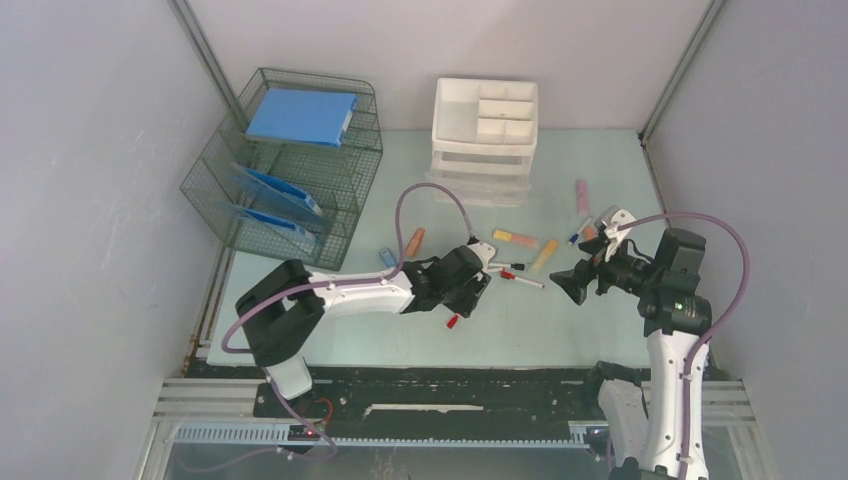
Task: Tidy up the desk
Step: Pick up the stationery from the center of the board.
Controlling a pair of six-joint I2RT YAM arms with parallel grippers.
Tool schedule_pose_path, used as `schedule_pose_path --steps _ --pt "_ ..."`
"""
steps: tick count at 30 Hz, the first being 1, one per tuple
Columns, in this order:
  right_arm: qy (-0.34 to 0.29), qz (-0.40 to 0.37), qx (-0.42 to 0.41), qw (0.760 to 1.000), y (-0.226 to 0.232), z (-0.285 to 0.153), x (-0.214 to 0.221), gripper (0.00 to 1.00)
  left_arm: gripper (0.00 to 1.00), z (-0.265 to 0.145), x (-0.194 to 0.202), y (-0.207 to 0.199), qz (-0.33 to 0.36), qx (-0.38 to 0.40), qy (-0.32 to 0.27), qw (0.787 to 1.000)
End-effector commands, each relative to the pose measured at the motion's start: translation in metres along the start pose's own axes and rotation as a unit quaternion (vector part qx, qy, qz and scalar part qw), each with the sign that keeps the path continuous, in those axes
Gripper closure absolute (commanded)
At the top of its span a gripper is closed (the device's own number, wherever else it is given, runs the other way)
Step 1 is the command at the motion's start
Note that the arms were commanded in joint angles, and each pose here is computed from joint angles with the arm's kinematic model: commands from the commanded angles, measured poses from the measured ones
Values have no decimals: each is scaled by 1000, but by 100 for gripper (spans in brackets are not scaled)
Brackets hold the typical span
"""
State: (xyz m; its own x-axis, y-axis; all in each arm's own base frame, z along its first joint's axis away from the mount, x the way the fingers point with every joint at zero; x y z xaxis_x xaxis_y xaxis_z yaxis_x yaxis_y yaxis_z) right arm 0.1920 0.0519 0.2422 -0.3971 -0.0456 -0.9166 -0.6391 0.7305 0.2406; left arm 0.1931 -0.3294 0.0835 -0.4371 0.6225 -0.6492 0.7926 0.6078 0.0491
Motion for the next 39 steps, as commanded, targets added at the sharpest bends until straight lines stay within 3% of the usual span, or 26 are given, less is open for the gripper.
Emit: schedule_pose_path --steps 1,15,21,26,31,39 --pt "-4 -5 -4 1000 2 1 -6 0 51 11 -14 -4 22 9 8 1000" --pt "5 -5 -23 1000 10 2 -7 0 68 33 7 -10 6 10 57 998" --pt "5 -8 -34 999 15 3 -8 0 81 35 14 -10 3 -7 74 997" --pt "3 -7 -50 999 20 3 -8 0 98 31 12 -8 3 -32 69 997" --pt "6 -2 -71 997 26 6 -7 0 100 12 -7 -6 -16 -49 17 999" --pt "24 13 -124 992 37 16 0 0 100 -43 -56 -3 -94 -27 -166 981"
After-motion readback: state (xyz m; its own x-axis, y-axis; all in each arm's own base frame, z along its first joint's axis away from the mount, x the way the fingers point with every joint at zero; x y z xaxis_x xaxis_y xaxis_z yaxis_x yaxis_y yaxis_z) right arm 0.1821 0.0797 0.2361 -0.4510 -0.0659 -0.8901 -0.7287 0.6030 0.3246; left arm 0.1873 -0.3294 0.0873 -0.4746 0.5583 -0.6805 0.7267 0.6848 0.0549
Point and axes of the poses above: each gripper's point midway between its finger pads, its own z axis out along the fingers, its own y axis along the line the jaws close on, x = y × z, the point moved 4 cm from there along -z, back along the fingers, and after that the axes turned 15 degrees about z, right-handed, at the moved point
